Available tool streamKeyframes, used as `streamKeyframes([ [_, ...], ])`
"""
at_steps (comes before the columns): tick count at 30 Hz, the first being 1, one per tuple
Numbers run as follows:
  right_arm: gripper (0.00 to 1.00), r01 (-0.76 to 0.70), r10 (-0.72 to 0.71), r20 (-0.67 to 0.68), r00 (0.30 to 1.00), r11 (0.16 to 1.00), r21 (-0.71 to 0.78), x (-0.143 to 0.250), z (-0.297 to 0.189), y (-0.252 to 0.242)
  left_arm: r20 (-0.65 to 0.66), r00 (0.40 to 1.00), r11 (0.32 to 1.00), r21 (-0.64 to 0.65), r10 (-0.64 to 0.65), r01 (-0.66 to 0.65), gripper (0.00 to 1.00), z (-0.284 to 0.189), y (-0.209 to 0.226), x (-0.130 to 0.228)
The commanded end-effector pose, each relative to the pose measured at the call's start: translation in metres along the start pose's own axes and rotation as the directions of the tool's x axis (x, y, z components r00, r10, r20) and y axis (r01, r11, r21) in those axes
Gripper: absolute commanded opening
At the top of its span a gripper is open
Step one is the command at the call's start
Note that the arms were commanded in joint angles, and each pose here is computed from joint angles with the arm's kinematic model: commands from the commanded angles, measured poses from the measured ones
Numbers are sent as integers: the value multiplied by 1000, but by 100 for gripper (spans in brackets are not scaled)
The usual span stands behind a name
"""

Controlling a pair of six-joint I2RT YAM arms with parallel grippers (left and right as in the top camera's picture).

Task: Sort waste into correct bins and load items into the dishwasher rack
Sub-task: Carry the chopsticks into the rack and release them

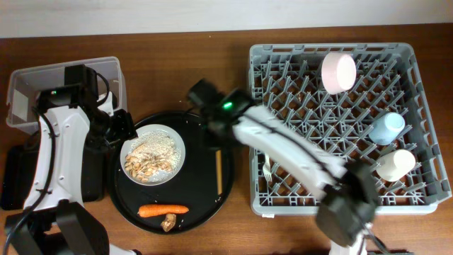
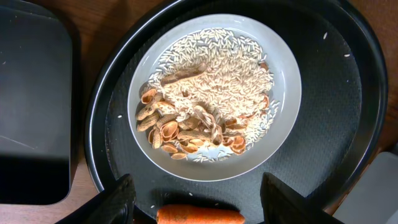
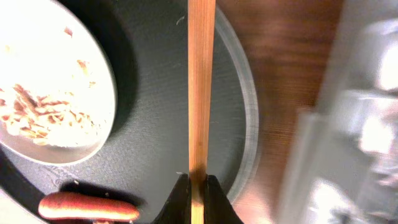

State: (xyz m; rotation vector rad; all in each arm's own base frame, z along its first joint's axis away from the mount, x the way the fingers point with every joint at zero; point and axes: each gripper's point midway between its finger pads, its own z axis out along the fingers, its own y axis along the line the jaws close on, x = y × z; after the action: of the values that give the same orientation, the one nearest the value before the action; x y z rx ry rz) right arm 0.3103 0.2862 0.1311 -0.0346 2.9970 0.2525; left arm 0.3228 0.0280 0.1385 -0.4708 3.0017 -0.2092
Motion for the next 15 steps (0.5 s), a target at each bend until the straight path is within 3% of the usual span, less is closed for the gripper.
streamKeyframes([
  [1,4,65,-66,39,997,997,44,-19,-47,-55,27,1000,1000,-1,-4,4,64,-8,0,0],
  [5,5,22,-14,-64,998,992,126,-14,-35,-112,29,1000,1000,0,-4,4,64,-8,0,-1],
  [11,5,-5,20,-136,991,994,114,6,12,-127,29,1000,1000,0,-4,4,64,-8,0,-1],
  [13,28,-3,18,-134,991,994,110,6,14,-127,29,1000,1000,0,-4,4,64,-8,0,-1],
  [15,35,33,-20,-128,992,994,100,2,8,-126,29,1000,1000,1,-4,4,64,-8,0,-1],
])
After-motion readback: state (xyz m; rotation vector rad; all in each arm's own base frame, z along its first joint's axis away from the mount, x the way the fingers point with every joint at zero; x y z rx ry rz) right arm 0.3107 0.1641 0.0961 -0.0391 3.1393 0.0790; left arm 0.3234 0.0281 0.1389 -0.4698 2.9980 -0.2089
